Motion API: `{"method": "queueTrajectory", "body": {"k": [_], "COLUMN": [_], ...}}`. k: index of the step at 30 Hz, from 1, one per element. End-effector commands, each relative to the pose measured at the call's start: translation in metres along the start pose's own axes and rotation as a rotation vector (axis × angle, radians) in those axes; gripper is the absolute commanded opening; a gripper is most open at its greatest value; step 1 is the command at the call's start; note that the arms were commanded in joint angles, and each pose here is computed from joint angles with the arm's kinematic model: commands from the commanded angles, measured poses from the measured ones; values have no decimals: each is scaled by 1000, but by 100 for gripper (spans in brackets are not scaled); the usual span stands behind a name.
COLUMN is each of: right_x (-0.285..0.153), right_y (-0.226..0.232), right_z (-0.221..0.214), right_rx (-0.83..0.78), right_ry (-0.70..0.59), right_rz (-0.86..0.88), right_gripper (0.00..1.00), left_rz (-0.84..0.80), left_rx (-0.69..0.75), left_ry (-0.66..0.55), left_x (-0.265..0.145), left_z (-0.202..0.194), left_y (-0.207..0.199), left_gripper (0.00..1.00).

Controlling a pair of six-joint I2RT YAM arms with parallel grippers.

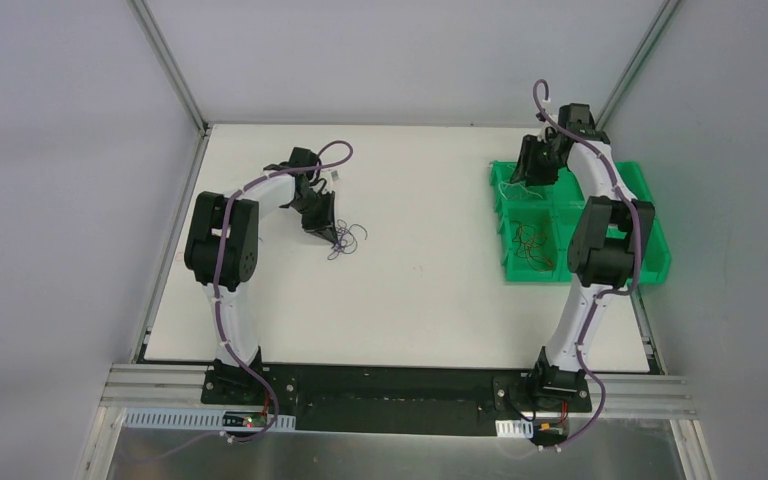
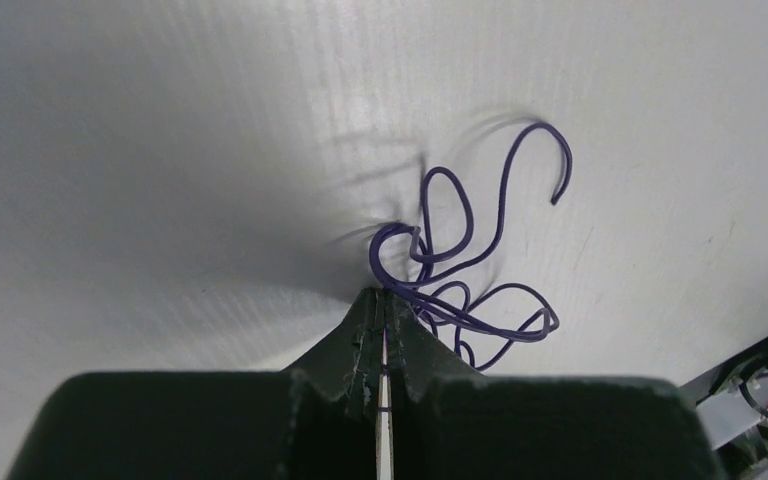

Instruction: Untangle the cables

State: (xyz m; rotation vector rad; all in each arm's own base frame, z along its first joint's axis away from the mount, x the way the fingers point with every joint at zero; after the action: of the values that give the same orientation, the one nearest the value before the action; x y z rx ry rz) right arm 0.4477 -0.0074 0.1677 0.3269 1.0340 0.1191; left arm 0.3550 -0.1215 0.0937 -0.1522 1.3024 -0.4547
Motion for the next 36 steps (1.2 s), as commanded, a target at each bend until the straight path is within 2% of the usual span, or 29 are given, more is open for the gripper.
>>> {"method": "queueTrajectory", "body": {"k": [1,3,6,10,14,19,22,29,36], "right_x": [-70,-83,-105,-118,-112,-80,-56,11,44], "right_y": [27,33,45,74,116,161,189,249,277], "right_z": [21,23,23,7,-26,-76,-98,-147,-169], "right_rx": [-76,-94,-118,-124,-152,-179,-194,-232,-203], "right_ry": [-119,-149,-187,-165,-64,120,176,264,302], "right_rz": [46,64,122,269,440,569,620,625,613], "right_gripper": [56,69,77,82,79,65,60,57,54], "left_rz": [-177,-273,-372,-466,-471,-493,-505,-546,-515], "left_rx": [40,71,139,153,25,-97,-128,-280,-390], "left_ry": [18,-37,-52,-28,-57,-146,-176,-236,-246], "left_x": [-1,-12,-18,-21,-26,-38,-37,-16,10], "left_z": [-9,-1,3,-6,-19,-28,-36,-49,-33], "left_y": [-17,-34,-57,-73,-56,-36,-36,-33,-23], "left_gripper": [0,0,2,34,46,46,45,43,39]}}
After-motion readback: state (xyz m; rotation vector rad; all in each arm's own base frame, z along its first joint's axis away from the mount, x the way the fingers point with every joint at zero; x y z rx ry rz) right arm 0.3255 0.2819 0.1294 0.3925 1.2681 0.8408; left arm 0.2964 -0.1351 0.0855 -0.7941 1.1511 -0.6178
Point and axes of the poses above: each gripper's point midway between its finger pads, its own x axis out along the fingers, its own y axis along the line the jaws close on, z = x × y, the point moved 8 cm from there along -x, back along the fingers, and after that the axes turned 6 degrees about x, right-handed, at the moved point
